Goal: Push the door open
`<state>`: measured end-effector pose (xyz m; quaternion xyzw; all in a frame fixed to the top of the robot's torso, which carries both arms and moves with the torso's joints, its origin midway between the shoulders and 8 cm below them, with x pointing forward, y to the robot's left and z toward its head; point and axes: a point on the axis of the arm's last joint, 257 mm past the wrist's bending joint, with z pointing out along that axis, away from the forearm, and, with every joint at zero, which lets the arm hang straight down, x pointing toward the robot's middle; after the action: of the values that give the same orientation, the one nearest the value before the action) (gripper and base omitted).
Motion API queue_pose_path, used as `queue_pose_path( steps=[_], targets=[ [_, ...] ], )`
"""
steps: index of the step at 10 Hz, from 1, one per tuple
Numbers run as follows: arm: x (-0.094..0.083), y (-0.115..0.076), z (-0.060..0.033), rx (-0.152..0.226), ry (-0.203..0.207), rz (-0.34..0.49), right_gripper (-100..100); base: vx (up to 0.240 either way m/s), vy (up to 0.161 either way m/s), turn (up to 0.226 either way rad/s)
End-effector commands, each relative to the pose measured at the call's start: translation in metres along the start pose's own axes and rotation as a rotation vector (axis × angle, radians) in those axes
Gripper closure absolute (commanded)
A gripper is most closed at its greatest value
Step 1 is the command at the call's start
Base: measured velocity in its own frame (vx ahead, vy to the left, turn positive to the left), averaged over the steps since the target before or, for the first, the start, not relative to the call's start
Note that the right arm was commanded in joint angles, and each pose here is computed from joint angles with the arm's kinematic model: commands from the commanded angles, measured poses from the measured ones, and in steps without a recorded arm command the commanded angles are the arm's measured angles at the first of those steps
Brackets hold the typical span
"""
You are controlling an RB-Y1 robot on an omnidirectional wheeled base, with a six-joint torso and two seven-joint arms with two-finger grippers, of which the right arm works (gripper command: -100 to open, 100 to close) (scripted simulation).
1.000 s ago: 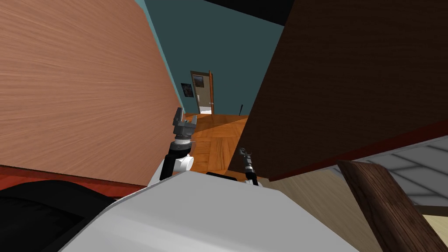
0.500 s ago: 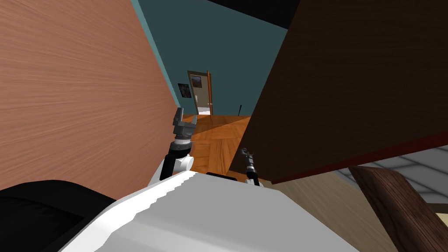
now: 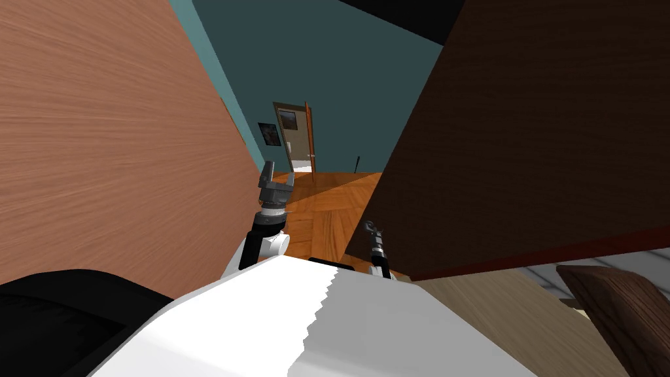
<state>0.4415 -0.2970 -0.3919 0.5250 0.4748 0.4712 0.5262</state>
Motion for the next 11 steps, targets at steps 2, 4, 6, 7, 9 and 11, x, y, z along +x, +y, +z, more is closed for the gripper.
queue_pose_path(
  steps=[2,4,6,7,9,11],
  targets=[
    [-0.017,0.001,0.0034,-0.005,-0.042,0.0,100,0.163,0.073,-0.059],
    [-0.023,0.001,0.0039,-0.004,-0.062,0.003,100,0.172,0.111,-0.069],
    [-0.026,-0.004,0.0005,0.008,-0.069,0.002,100,0.13,0.034,-0.028],
    [-0.037,-0.002,0.0013,0.003,-0.09,-0.003,100,0.134,0.033,-0.041],
    [-0.048,-0.001,0.0007,0.002,-0.111,-0.006,100,0.179,0.023,-0.044],
    [-0.058,-0.001,-0.0001,0.001,-0.133,-0.009,100,0.203,0.019,-0.043]
  ],
)
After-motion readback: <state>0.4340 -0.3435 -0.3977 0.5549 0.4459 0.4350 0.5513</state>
